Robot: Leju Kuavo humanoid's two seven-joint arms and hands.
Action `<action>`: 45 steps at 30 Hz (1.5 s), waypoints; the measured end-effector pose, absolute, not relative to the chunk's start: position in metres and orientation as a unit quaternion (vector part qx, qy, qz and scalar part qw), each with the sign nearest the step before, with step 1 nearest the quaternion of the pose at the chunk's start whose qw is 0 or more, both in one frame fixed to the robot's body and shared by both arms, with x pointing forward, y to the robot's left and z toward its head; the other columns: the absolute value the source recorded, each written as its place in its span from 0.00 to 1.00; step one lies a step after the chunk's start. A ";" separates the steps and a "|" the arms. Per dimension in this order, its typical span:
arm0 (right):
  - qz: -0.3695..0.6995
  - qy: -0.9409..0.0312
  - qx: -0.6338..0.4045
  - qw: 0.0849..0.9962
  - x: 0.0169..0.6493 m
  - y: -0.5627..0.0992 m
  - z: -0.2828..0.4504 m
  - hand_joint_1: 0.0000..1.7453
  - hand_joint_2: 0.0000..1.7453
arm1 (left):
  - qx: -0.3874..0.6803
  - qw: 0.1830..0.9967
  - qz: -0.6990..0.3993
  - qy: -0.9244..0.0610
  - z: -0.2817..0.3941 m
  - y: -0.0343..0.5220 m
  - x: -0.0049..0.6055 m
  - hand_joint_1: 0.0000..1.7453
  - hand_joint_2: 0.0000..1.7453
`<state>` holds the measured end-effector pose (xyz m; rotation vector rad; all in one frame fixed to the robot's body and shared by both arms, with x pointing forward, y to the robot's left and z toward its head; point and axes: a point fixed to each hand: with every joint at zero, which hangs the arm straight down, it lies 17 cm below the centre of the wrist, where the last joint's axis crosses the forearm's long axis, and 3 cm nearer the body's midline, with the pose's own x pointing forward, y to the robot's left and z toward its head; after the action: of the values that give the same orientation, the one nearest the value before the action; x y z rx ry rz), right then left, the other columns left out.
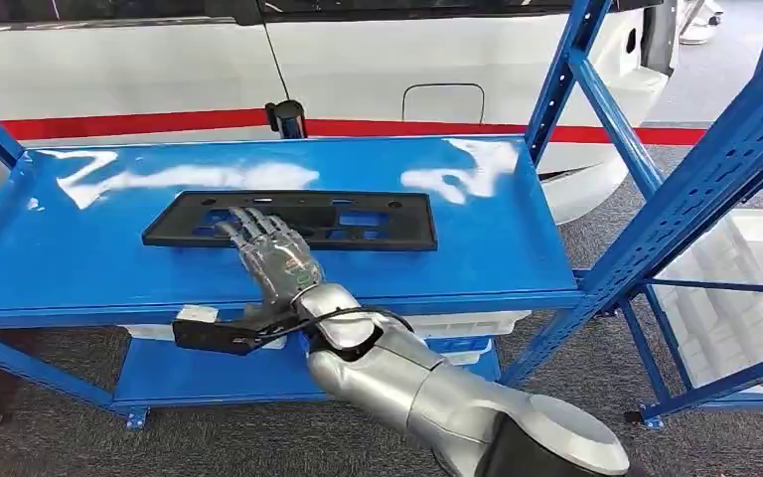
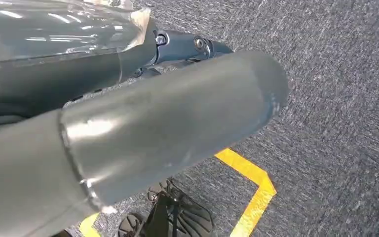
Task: Take the parts from the cabinet and place them on the table.
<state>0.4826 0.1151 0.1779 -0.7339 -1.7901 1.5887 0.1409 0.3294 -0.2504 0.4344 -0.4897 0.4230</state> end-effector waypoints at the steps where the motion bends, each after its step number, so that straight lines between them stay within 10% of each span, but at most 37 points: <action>1: 0.603 -0.674 -0.296 0.307 0.487 0.111 0.179 0.00 1.00 | 0.210 0.925 0.206 -0.239 -0.250 0.328 0.141 0.00 0.00; 27: 0.595 -0.577 -0.440 0.346 0.550 0.004 0.147 0.02 1.00 | 0.199 0.931 0.194 -0.239 -0.251 0.319 0.144 0.00 0.00; 30: 0.588 -0.576 -0.443 0.355 0.554 -0.004 0.147 0.75 1.00 | 0.199 0.930 0.194 -0.239 -0.251 0.319 0.144 0.00 0.00; 45: 0.566 -0.580 -0.445 0.381 0.564 -0.024 0.150 0.97 1.00 | 0.193 0.931 0.194 -0.243 -0.251 0.317 0.148 0.00 0.00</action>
<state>0.5638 -0.0243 0.1498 -1.1350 -1.4814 1.4434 0.1483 0.3167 -0.2507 0.3946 -0.4982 0.3968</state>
